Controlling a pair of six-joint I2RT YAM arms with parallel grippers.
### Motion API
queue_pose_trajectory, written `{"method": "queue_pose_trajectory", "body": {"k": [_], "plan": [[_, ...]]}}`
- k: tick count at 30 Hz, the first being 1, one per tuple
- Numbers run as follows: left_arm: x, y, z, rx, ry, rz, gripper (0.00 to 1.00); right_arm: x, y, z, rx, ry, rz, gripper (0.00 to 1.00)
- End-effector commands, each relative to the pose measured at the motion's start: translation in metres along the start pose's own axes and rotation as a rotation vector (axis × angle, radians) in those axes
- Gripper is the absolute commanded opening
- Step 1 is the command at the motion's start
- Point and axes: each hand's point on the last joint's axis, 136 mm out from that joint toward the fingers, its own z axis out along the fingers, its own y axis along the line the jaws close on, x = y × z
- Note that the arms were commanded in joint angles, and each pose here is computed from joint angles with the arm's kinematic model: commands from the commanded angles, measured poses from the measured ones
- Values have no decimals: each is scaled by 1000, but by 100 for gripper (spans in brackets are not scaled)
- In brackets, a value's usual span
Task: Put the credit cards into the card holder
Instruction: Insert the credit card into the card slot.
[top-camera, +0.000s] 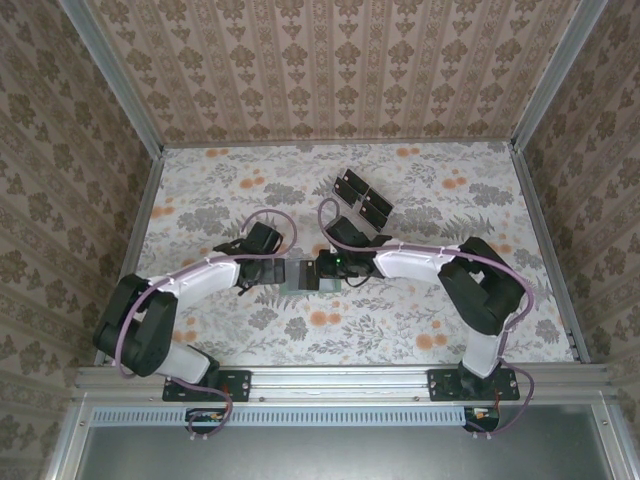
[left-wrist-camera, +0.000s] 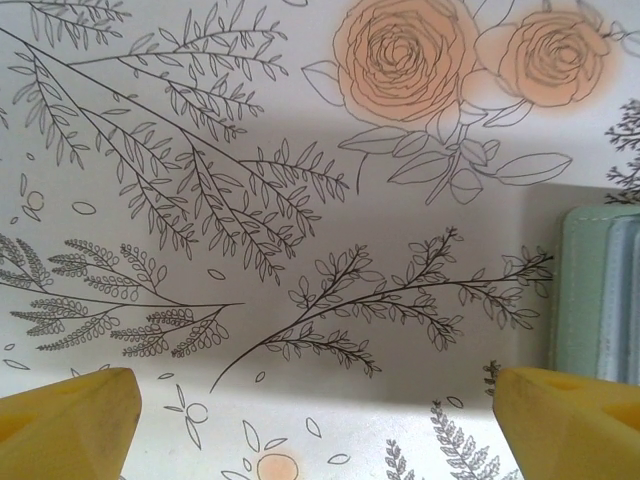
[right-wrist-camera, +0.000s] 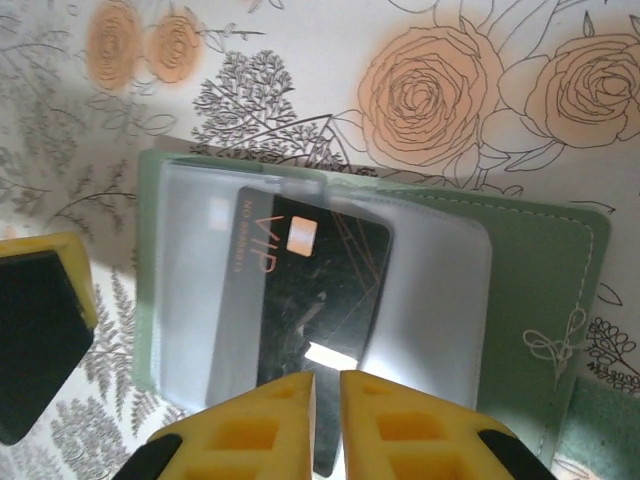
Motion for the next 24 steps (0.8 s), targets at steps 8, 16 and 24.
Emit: {"method": "queue_pose_trajectory", "body": {"k": [8, 16, 24], "plan": [[13, 11, 16, -76, 71, 2, 100, 8, -18, 15, 118, 62, -43, 11], [17, 7, 25, -73, 98, 8, 100, 9, -10, 26, 80, 84, -42, 11], [19, 3, 31, -61, 111, 11, 100, 6, 11, 35, 12, 93, -46, 11]]}}
